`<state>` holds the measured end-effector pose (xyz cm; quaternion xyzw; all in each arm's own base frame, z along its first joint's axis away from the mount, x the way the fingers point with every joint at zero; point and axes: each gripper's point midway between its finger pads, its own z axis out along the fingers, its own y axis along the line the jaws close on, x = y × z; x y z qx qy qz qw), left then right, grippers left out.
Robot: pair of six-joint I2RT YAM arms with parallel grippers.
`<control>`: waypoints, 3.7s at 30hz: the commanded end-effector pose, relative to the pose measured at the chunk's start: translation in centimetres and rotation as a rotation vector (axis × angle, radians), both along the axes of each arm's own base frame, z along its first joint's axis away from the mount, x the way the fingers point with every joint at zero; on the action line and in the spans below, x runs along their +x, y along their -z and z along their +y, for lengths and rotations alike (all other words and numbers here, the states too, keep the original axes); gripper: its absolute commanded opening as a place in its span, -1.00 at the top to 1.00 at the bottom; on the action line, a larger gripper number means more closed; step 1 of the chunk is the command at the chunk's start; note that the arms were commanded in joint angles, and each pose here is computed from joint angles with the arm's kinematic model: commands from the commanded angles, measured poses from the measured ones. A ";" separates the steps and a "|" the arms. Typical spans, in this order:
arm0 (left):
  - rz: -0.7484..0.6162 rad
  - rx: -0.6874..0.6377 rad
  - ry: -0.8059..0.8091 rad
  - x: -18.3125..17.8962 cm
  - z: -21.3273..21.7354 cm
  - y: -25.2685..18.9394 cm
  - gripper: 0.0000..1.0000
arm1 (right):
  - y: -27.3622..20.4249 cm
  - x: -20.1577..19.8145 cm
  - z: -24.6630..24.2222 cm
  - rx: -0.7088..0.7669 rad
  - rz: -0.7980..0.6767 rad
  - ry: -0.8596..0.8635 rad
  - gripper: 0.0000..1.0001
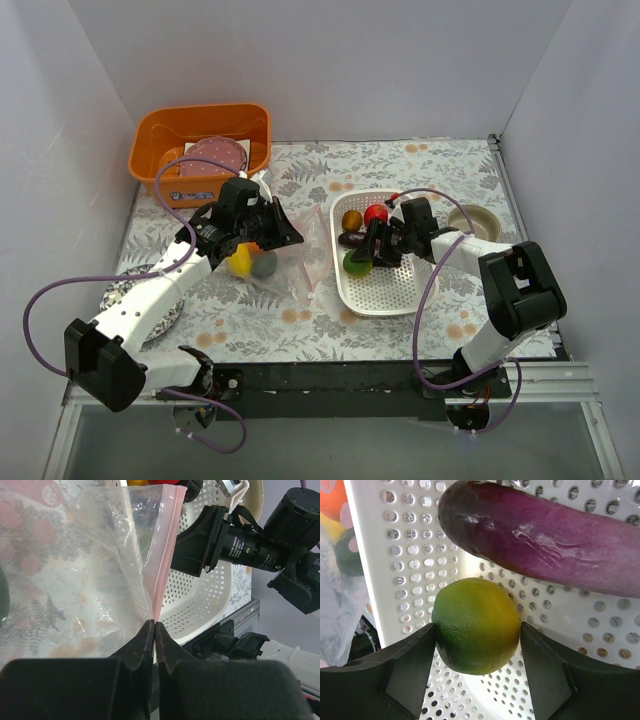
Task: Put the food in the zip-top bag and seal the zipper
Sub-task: Pick up the fake fruit from the bin, then place the fake fruit in the zipper food storage bag.
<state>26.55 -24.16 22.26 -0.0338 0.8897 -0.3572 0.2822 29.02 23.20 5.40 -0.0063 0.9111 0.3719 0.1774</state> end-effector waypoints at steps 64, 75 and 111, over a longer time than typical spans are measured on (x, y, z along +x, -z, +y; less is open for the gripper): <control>0.008 -0.016 0.037 0.7 -1.0 0.4 1.00 | -15.5 -3.8 10.1 0.058 -0.387 -0.110 -0.04; -0.027 -0.032 0.032 0.8 -1.0 -1.4 1.00 | -14.8 -1.5 9.1 -0.124 -0.380 -0.069 -0.25; -0.053 -0.039 0.016 0.2 -0.3 -2.6 1.00 | -9.4 -0.4 -2.4 -0.433 -0.269 0.186 -0.70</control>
